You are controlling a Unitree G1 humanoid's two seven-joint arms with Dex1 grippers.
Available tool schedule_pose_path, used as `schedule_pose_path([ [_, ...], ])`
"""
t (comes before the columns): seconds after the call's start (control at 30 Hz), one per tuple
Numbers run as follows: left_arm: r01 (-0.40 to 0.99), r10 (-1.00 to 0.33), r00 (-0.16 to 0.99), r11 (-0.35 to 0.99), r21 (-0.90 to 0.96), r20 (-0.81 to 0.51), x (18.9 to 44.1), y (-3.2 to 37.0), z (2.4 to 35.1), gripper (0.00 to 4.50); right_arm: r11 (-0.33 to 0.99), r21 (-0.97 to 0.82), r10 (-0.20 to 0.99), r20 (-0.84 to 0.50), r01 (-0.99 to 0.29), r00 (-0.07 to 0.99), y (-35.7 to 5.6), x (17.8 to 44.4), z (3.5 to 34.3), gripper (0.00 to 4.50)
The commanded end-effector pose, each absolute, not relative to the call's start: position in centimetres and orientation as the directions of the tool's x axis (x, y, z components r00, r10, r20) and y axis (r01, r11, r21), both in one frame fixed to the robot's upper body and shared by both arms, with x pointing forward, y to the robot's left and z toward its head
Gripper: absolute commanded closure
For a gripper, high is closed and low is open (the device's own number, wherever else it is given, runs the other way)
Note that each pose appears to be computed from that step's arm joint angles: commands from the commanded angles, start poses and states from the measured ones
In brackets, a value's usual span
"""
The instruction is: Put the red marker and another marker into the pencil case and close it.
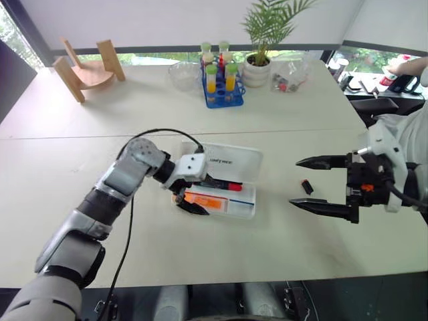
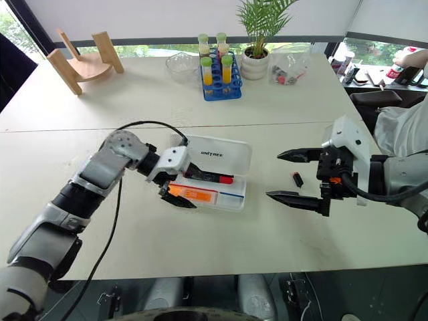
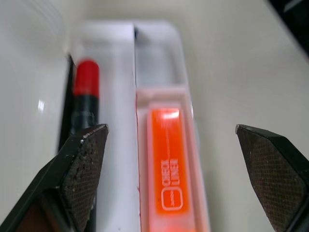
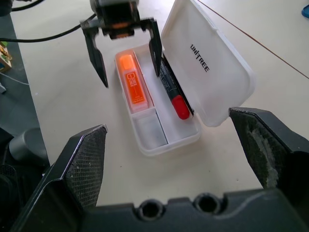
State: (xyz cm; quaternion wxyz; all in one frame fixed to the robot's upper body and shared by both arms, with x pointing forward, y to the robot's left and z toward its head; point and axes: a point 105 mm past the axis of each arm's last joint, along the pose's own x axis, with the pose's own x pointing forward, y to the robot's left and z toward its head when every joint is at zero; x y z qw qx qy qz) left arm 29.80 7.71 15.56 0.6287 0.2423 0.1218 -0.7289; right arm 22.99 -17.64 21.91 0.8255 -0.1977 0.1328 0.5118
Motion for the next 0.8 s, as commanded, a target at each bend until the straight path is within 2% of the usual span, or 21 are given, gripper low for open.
schedule_pose_path([
  [0.03, 0.986, -0.919, -0.022, -0.084, 0.143, -0.394, 29.1, 9.6, 19.1, 0.05, 0.433, -0.214, 0.781, -0.395, -0.875, 0.483, -18.1, 23.3, 22.3, 0.0],
  [0.13, 0.989, -0.944, 0.061, 0.012, 0.15, -0.323, 28.5, 11.7, 20.8, 0.05, 0.499, -0.235, 0.732, -0.4, -0.834, 0.551, -19.0, 24.1, 21.8, 0.0],
  [0.27, 0.981, -0.949, 0.166, 0.131, 0.147, -0.266, 27.4, 14.2, 21.7, 0.05, 0.677, -0.279, 0.559, -0.407, -0.68, 0.723, -21.8, 26.5, 20.4, 0.0],
  [0.37, 0.971, -0.942, 0.228, 0.199, 0.135, -0.247, 26.8, 15.5, 21.8, 0.05, 0.773, -0.263, 0.447, -0.42, -0.578, 0.79, -23.4, 27.5, 19.2, 0.0],
  [0.47, 0.96, -0.93, 0.277, 0.254, 0.121, -0.241, 26.4, 16.5, 21.5, 0.05, 0.843, -0.211, 0.37, -0.441, -0.495, 0.818, -24.3, 28.0, 17.7, 0.0],
  [0.57, 0.946, -0.918, 0.322, 0.3, 0.125, -0.23, 26.1, 16.6, 21.0, 0.05, 0.898, -0.137, 0.307, -0.486, -0.418, 0.818, -24.1, 28.8, 14.4, 0.0],
  [0.8, 0.934, -0.909, 0.356, 0.335, 0.127, -0.219, 25.7, 16.5, 21.2, 0.05, 0.922, -0.127, 0.245, -0.542, -0.367, 0.804, -24.4, 30.1, 10.5, 0.0],
])
